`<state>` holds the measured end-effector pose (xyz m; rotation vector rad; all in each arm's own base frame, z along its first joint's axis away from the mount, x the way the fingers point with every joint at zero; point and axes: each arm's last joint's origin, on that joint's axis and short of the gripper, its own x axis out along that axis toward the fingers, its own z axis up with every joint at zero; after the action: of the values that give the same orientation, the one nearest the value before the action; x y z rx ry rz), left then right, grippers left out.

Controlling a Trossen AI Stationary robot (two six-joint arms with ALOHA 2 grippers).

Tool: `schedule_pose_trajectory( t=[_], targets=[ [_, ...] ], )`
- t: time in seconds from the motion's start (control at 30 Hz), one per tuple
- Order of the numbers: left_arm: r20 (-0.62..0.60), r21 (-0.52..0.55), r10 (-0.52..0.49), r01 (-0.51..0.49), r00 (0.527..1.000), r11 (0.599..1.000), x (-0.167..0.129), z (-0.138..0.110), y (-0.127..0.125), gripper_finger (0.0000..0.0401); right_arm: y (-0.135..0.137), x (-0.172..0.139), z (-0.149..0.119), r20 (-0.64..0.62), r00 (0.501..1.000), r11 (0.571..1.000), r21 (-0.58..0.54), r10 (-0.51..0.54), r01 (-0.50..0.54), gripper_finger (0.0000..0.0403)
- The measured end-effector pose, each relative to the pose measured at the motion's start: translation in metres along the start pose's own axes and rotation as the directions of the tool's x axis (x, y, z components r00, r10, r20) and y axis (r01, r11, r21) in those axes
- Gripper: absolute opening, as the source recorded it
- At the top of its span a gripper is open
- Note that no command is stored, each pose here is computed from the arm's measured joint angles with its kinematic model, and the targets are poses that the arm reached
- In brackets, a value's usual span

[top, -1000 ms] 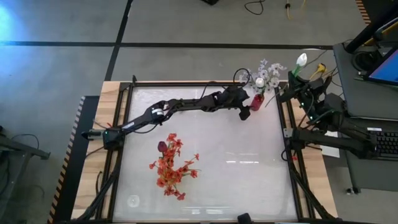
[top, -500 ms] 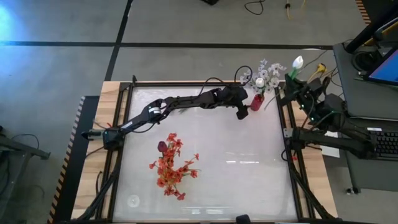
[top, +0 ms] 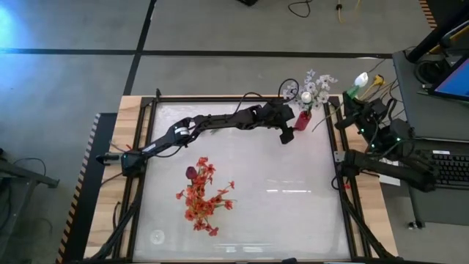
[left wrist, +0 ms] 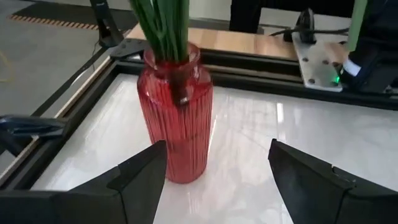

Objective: Sort flowers into vase by color
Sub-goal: Put the white tulip into the red vase

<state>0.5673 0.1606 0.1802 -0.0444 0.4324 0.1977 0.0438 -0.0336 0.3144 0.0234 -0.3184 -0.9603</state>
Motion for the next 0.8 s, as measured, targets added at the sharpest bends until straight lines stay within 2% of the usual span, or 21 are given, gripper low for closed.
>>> schedule_pose_trajectory(
  t=[0.33, 0.53, 0.7, 0.8],
  targets=[
    [0.015, -0.031, -0.022, 0.022, 1.0, 0.999, -0.002, 0.003, 0.0, 0.0262, -0.001, -0.001, -0.018, 0.073, 0.997, 0.999, -0.049, -0.012, 0.016, 0.0018],
    [0.044, -0.011, -0.026, 0.026, 0.999, 1.0, -0.016, 0.022, -0.001, 0.0262, -0.001, -0.001, -0.018, 0.077, 0.997, 0.998, -0.053, -0.013, 0.017, 0.0018],
    [-0.028, -0.042, -0.045, 0.043, 0.999, 0.998, -0.009, -0.003, -0.003, 0.0262, -0.001, -0.001, -0.018, 0.074, 0.997, 0.998, -0.055, -0.012, 0.016, 0.0018],
    [-0.026, -0.01, -0.027, 0.026, 0.999, 1.0, -0.01, -0.007, -0.01, 0.0262, -0.001, -0.001, -0.018, 0.076, 0.997, 0.998, -0.054, -0.012, 0.017, 0.0018]
  ],
)
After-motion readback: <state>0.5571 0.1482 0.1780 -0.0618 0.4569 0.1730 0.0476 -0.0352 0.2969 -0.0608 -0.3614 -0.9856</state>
